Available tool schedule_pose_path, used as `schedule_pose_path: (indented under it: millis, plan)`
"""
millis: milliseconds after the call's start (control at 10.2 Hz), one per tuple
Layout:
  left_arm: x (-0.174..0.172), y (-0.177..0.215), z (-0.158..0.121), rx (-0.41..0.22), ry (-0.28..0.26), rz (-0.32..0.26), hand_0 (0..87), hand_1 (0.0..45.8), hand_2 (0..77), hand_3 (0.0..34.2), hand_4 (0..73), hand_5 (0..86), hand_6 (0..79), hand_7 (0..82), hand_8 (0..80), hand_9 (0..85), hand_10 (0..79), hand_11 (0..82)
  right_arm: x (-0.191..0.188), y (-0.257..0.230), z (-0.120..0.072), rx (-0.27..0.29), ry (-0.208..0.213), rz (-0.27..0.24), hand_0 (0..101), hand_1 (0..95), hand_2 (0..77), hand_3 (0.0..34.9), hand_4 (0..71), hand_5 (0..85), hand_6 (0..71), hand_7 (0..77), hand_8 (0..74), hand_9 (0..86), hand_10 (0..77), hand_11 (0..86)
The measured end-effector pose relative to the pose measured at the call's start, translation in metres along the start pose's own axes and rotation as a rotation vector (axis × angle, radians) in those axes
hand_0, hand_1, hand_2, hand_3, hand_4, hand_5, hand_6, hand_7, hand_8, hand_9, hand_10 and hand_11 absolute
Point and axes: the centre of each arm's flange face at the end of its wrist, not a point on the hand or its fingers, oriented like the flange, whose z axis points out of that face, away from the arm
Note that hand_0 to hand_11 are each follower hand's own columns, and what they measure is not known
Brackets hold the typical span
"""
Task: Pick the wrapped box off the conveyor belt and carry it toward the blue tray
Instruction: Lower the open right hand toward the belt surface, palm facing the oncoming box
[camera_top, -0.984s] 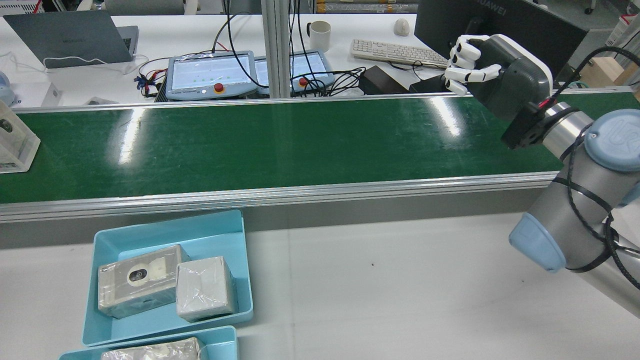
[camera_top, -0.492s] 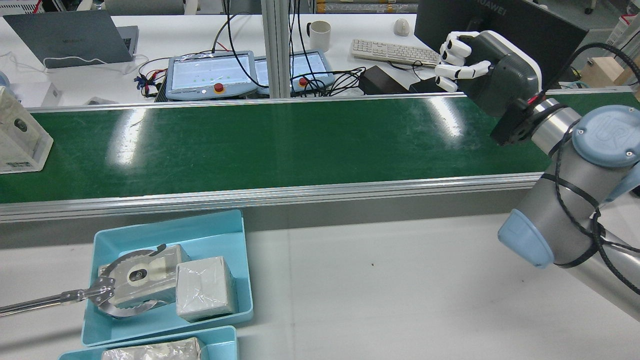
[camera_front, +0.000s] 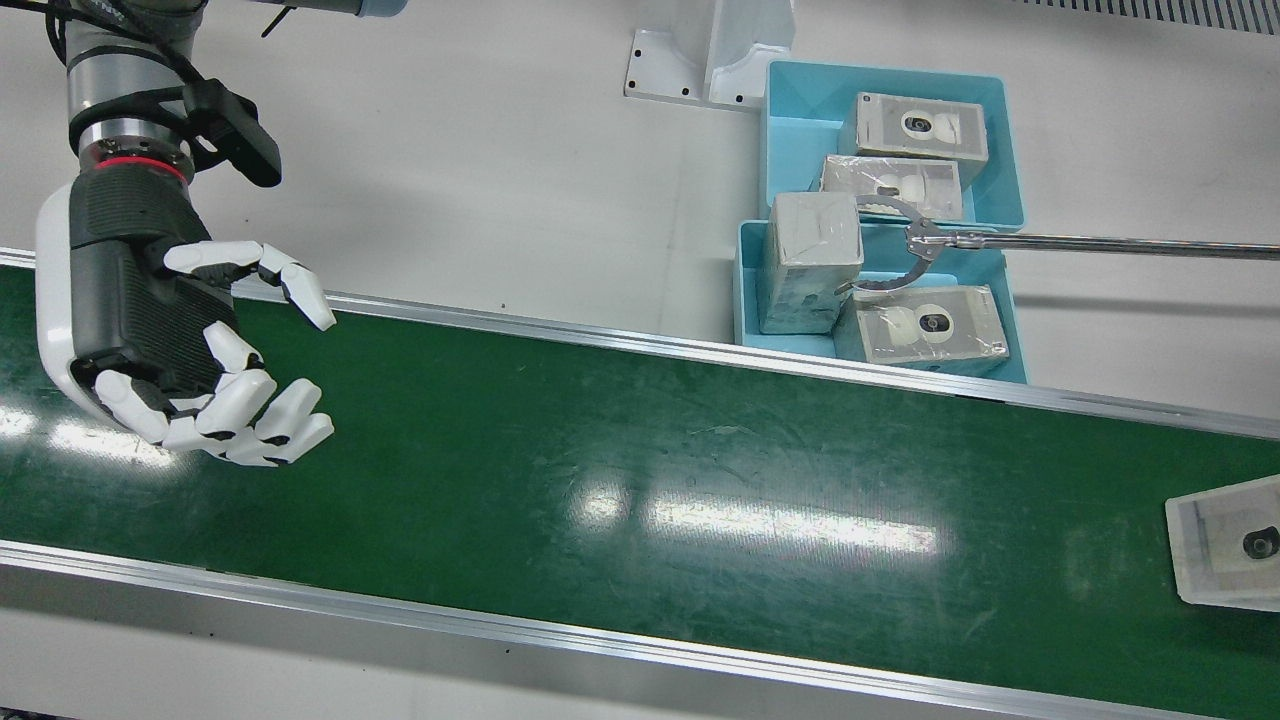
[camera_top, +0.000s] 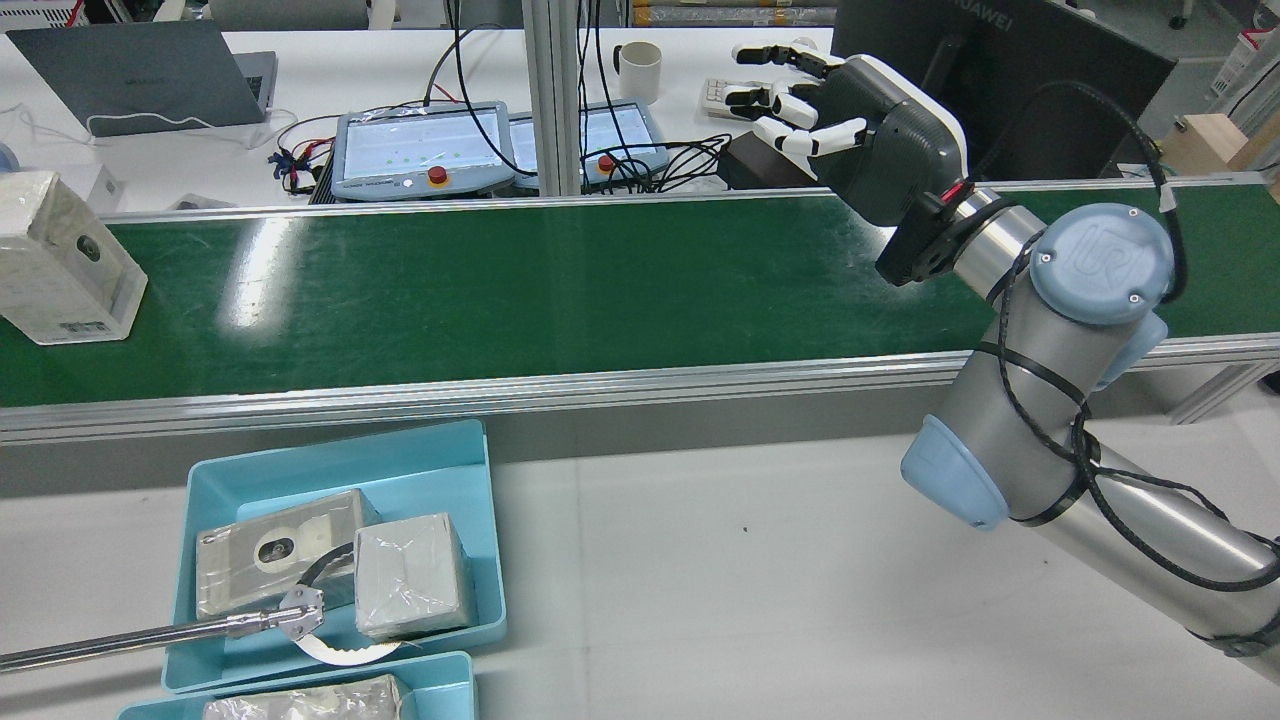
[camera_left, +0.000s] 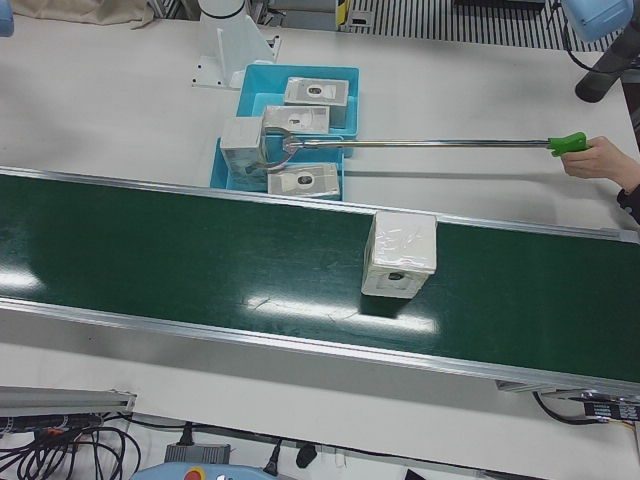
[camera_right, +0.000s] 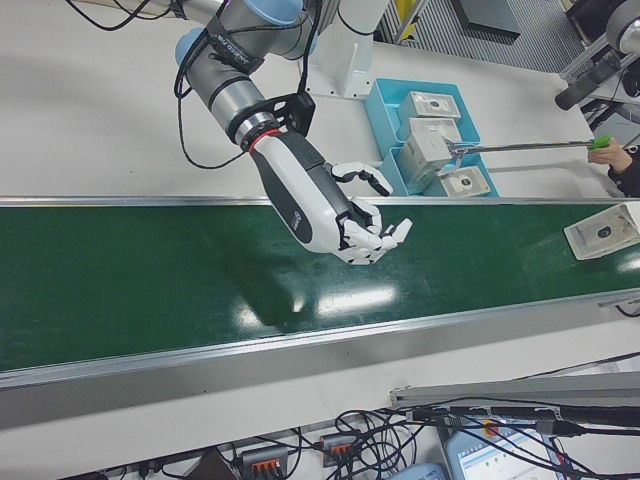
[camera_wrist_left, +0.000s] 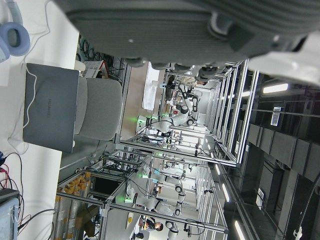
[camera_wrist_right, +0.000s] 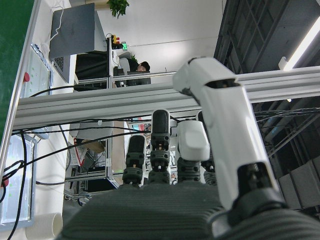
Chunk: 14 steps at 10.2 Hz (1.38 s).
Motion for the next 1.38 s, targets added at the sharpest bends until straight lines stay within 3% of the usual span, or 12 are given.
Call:
schedule_pose_path:
  millis: [98, 197, 295, 393, 492, 590, 689, 787, 1082, 1377]
  plan:
    - [0.0, 0.0, 0.0, 0.0, 0.0, 0.0, 0.0, 0.0, 1.1, 0.0, 0.0, 1.1, 0.0, 0.5, 0.5, 0.0, 0.5, 0.0, 0.006, 0.0, 0.001, -0.006, 0.009, 0.004, 55, 28.4, 42.0, 0.5, 20.7, 26.2, 58.9, 67.1, 22.9, 29.5, 6.0, 25.1]
    - [0.0, 0.0, 0.0, 0.0, 0.0, 0.0, 0.0, 0.0, 1.1, 0.0, 0.0, 1.1, 0.0, 0.5, 0.5, 0.0, 0.5, 0.5, 0.013, -0.003, 0.001, -0.003, 0.019, 0.007, 55, 28.4, 47.5, 0.5, 18.5, 21.8, 51.3, 57.8, 10.9, 19.1, 3.8, 8.2]
    - [0.0, 0.0, 0.0, 0.0, 0.0, 0.0, 0.0, 0.0, 1.1, 0.0, 0.0, 1.1, 0.0, 0.5, 0.5, 0.0, 0.5, 0.0, 0.022, -0.007, 0.001, 0.003, 0.033, 0.01, 53, 24.0, 27.8, 0.6, 14.7, 24.5, 43.1, 48.0, 0.0, 9.3, 2.2, 5.4]
    - [0.0, 0.0, 0.0, 0.0, 0.0, 0.0, 0.0, 0.0, 1.1, 0.0, 0.0, 1.1, 0.0, 0.5, 0.5, 0.0, 0.5, 0.5, 0.031, -0.01, 0.001, 0.008, 0.046, 0.013, 53, 24.0, 27.8, 0.6, 13.6, 20.2, 35.5, 39.3, 1.1, 2.2, 0.0, 2.2]
    - [0.0, 0.0, 0.0, 0.0, 0.0, 0.0, 0.0, 0.0, 1.1, 0.0, 0.0, 1.1, 0.0, 0.5, 0.5, 0.0, 0.5, 0.0, 0.038, -0.012, 0.0, 0.008, 0.056, 0.015, 51, 19.6, 22.4, 0.4, 10.4, 15.3, 27.3, 31.6, 1.1, 1.6, 0.0, 2.2]
    - [0.0, 0.0, 0.0, 0.0, 0.0, 0.0, 0.0, 0.0, 1.1, 0.0, 0.0, 1.1, 0.0, 0.5, 0.5, 0.0, 0.0, 0.0, 0.043, -0.014, 0.001, 0.001, 0.061, 0.017, 51, 19.6, 22.4, 0.4, 10.4, 15.3, 27.3, 31.6, 1.1, 1.6, 0.0, 2.2]
    - [0.0, 0.0, 0.0, 0.0, 0.0, 0.0, 0.0, 0.0, 1.1, 0.0, 0.0, 1.1, 0.0, 0.5, 0.5, 0.0, 0.5, 0.0, 0.047, -0.017, 0.003, -0.007, 0.063, 0.02, 50, 20.2, 19.1, 0.5, 8.2, 13.6, 6.5, 11.4, 0.0, 1.6, 0.0, 1.6]
    - [0.0, 0.0, 0.0, 0.0, 0.0, 0.0, 0.0, 0.0, 1.1, 0.0, 0.0, 1.1, 0.0, 0.5, 0.5, 0.0, 0.5, 0.0, 0.049, -0.023, 0.006, -0.02, 0.064, 0.024, 50, 18.0, 18.0, 0.6, 9.3, 13.6, 4.9, 15.3, 0.0, 1.6, 0.0, 1.6]
    - [0.0, 0.0, 0.0, 0.0, 0.0, 0.0, 0.0, 0.0, 1.1, 0.0, 0.0, 1.1, 0.0, 0.5, 0.5, 0.0, 0.5, 0.0, 0.054, -0.042, 0.016, -0.065, 0.063, 0.04, 50, 20.2, 20.2, 0.6, 9.3, 14.7, 5.4, 15.8, 0.0, 4.4, 1.1, 2.2]
    - [0.0, 0.0, 0.0, 0.0, 0.0, 0.0, 0.0, 0.0, 0.5, 0.0, 0.0, 1.1, 0.0, 0.5, 0.5, 0.0, 0.0, 0.0, 0.053, -0.045, 0.017, -0.07, 0.063, 0.035, 50, 20.2, 20.7, 0.6, 10.9, 16.4, 6.5, 17.5, 0.0, 3.8, 0.0, 2.2]
